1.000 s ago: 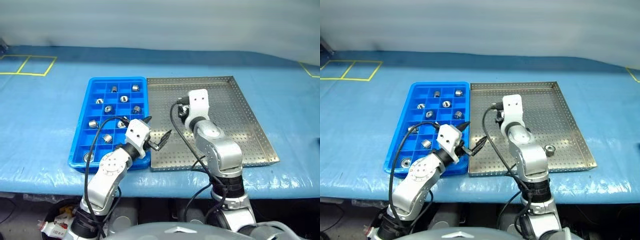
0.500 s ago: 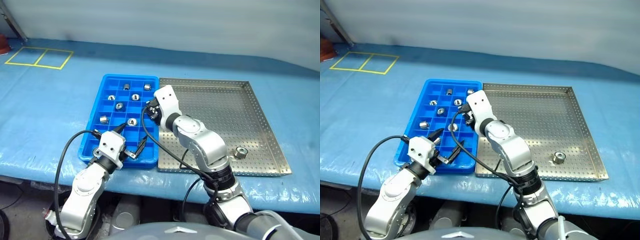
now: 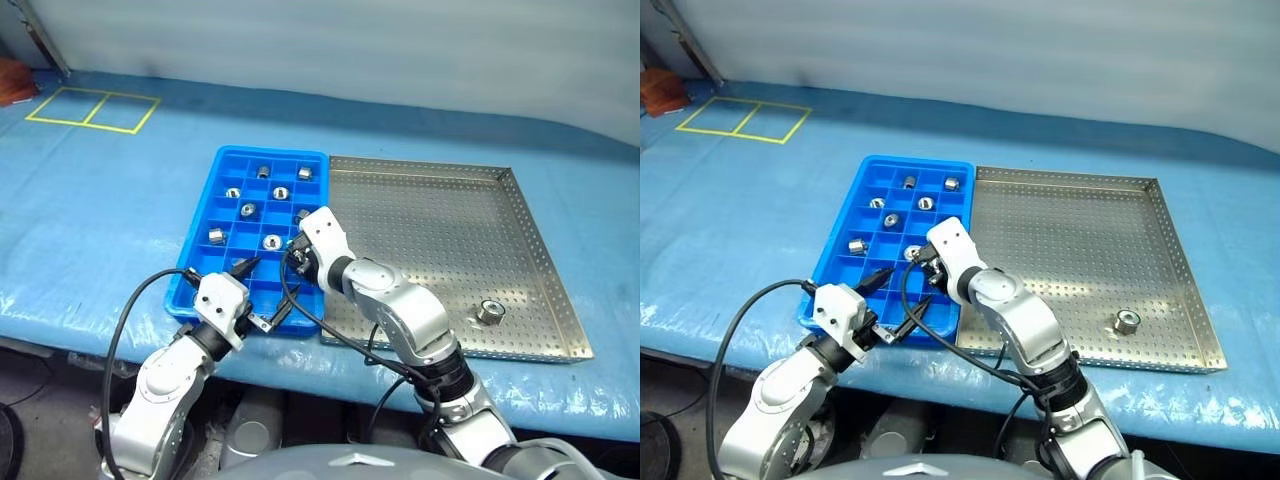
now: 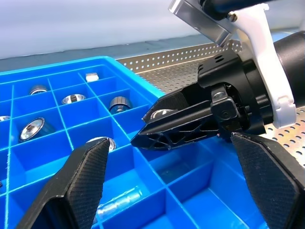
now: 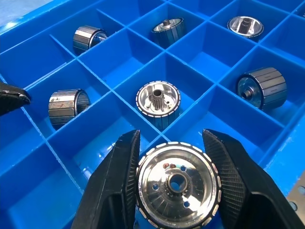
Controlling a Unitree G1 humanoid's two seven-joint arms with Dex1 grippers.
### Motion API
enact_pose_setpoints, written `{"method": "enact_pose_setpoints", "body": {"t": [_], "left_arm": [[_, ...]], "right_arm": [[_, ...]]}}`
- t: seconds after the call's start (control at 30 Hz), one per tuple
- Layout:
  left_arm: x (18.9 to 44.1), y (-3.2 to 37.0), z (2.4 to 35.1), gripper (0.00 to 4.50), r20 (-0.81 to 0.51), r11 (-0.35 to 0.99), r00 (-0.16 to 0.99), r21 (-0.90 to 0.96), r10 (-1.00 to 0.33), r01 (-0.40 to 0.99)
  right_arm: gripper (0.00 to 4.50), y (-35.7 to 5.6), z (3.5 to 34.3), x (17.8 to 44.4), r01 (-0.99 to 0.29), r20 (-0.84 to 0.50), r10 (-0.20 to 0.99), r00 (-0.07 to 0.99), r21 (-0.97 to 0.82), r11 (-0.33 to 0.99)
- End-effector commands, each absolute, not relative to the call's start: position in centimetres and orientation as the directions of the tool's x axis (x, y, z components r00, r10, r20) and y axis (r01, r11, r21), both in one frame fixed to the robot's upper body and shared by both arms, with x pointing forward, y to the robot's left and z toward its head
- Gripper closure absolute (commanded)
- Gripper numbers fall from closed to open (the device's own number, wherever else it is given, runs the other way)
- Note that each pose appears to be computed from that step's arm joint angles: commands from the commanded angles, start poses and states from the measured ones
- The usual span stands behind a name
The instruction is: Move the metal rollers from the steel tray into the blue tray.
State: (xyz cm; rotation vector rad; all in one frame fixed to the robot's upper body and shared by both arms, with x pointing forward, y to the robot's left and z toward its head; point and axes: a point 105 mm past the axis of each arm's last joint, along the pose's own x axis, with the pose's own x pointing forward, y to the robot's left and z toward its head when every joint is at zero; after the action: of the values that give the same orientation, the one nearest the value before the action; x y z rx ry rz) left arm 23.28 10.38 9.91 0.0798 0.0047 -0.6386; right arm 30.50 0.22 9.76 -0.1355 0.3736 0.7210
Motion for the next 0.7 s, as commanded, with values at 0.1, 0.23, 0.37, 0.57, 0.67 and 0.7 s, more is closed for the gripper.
{"method": "enact_pose_setpoints", "body": {"t": [0.1, 0.23, 0.37, 0.57, 0.67, 0.7], "left_arm": [[23.2, 9.4, 10.4, 0.0, -0.007, 0.757, 0.759, 0.072, -0.651, 0.649], [23.5, 8.6, 10.3, 0.0, -0.01, 0.726, 0.728, 0.065, -0.686, 0.685], [23.8, 7.5, 10.4, 0.0, -0.004, 0.684, 0.686, 0.063, -0.728, 0.726], [24.0, 5.3, 10.8, 0.0, 0.017, 0.599, 0.6, 0.066, -0.8, 0.798], [24.2, 3.9, 10.9, 0.0, 0.028, 0.557, 0.556, 0.059, -0.831, 0.829], [24.2, 3.4, 10.9, 0.0, 0.029, 0.54, 0.539, 0.06, -0.842, 0.84]], "right_arm": [[1.47, -0.9, 10.1, 30.1, -0.638, -0.367, 0.603, 0.708, 0.033, 0.769], [0.19, -1.8, 10.5, 30.4, -0.59, -0.347, 0.567, 0.747, 0.045, 0.806], [0.02, -4.3, 12.1, 30.8, -0.486, -0.277, 0.482, 0.831, 0.058, 0.872], [0.02, -10.4, 13.0, 30.6, -0.243, -0.233, 0.244, 0.941, 0.036, 0.969], [0.02, -13.0, 12.9, 30.2, -0.116, -0.233, 0.118, 0.965, 0.02, 0.993], [0.02, -14.0, 12.7, 30.1, -0.062, -0.237, 0.059, 0.97, -0.004, 0.998]]}}
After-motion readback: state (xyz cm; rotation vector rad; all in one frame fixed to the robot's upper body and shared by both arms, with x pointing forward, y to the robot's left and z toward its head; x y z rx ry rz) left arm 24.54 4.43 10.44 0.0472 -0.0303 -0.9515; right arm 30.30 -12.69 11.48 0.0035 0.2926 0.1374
